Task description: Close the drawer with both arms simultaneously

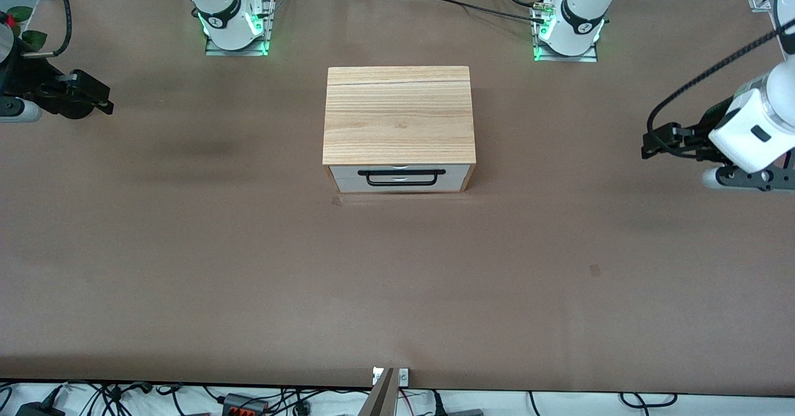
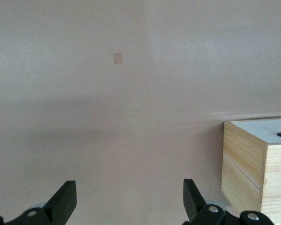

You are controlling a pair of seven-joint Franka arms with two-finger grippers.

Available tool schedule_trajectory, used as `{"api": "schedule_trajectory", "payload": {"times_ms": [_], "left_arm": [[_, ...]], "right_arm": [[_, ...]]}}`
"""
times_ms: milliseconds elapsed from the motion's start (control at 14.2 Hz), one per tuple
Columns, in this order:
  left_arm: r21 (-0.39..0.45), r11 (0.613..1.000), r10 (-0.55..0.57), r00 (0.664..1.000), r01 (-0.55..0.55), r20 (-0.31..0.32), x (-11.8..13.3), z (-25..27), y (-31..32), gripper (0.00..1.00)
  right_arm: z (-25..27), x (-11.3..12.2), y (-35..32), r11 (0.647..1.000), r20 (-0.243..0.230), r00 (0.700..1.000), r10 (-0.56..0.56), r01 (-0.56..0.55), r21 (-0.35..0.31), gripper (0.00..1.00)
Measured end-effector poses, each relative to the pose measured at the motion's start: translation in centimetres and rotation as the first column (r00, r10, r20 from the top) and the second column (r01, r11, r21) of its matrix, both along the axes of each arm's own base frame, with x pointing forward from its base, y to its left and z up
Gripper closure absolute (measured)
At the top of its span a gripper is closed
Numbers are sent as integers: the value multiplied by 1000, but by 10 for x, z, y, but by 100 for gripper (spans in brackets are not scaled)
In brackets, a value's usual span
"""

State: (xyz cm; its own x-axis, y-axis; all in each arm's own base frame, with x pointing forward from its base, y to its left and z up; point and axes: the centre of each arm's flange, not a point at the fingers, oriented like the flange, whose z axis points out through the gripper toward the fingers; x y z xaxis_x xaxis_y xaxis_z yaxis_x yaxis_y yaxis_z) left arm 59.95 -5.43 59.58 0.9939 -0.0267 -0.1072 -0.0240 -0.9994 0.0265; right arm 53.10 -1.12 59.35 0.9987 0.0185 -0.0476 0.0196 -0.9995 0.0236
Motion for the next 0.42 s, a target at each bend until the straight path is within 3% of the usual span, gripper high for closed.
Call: {"api": "schedule_trajectory", "payload": {"times_ms": [211,421], "left_arm": [[5,1000,-5,999,5,45,-29,-8,-4,0],[10,1000,-3,999,3,48,-49,-17,-3,0]], "right_arm": [[-12,6,-4,1000,-23,1000,-8,8,0,0],[-13,9,-4,1000,-23,1000,-8,8,0,0]]}}
